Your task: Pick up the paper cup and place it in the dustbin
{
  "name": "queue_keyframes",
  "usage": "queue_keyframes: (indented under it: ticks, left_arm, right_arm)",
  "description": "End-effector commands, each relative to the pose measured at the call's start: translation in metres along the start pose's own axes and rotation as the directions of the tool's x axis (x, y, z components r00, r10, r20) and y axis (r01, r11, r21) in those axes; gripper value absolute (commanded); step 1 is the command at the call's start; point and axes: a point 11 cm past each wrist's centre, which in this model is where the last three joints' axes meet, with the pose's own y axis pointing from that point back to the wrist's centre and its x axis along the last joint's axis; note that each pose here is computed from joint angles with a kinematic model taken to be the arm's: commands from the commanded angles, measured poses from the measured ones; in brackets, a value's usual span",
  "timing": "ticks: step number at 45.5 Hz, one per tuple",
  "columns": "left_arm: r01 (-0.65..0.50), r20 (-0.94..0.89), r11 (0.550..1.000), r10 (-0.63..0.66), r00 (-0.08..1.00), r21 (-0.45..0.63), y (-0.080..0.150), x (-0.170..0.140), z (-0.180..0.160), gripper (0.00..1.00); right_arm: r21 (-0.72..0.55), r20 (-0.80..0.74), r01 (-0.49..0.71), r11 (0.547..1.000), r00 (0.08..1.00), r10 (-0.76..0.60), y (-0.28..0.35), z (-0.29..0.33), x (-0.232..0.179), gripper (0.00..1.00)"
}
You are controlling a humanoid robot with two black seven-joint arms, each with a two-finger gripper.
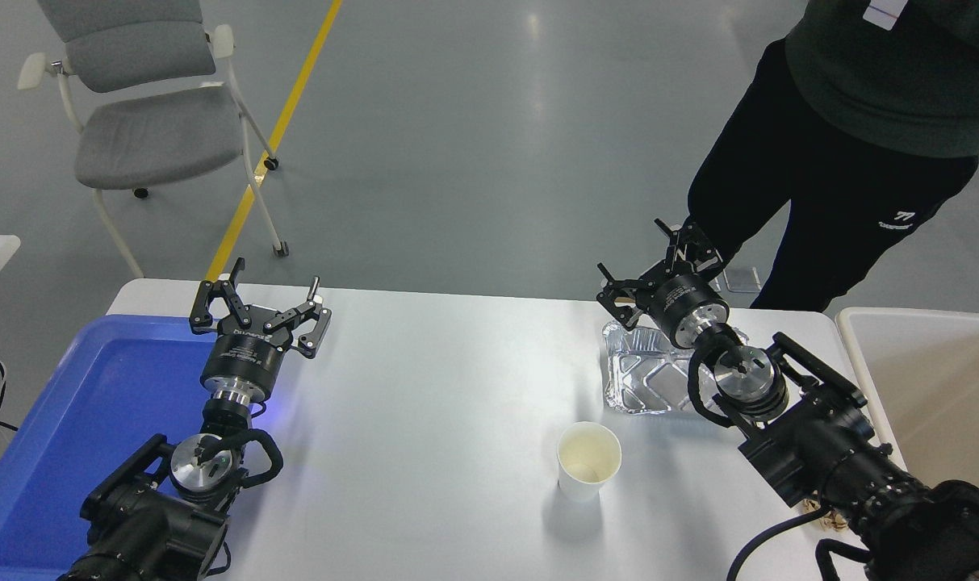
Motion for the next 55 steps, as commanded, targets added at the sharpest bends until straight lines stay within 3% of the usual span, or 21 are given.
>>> queue_keyframes:
  ticks: [1, 16, 25, 37, 55]
  left_arm:
    - [0.0, 0.0, 1.0, 0.0, 1.0, -0.001, 0.0, 0.0, 0.0, 0.99]
    - [0.0, -0.001, 1.0, 0.0, 1.0, 0.0, 0.0, 0.0, 0.0, 0.99]
    - [0.001, -0.001, 1.0, -0.001, 1.0, 0.0, 0.0, 0.0, 0.0, 0.99]
    - [0.0, -0.001, 1.0, 0.0, 1.0, 0.0, 0.0, 0.0, 0.0, 0.99]
    - [0.0, 0.0, 1.0, 0.0, 1.0, -0.001, 0.0, 0.0, 0.001, 0.99]
  right_arm:
    - [0.0, 0.0, -0.003, 1.0, 1.0, 0.003, 0.001, 0.0, 0.002, 1.0]
    - [-0.004, -0.012, 0.006, 1.0, 1.0, -0.006, -0.001, 0.0, -0.002, 1.0]
    - [-0.014, -0.033, 0.107, 0.994, 0.994, -0.107, -0.005, -0.001, -0.04, 1.0]
    - [-0.083, -0.378, 0.104, 0.991, 0.917, -0.128, 0.002, -0.025, -0.071, 1.0]
    - [-0.07, -0.731, 0.083, 0.994, 0.674, -0.108, 0.02, -0.128, -0.104, 1.0]
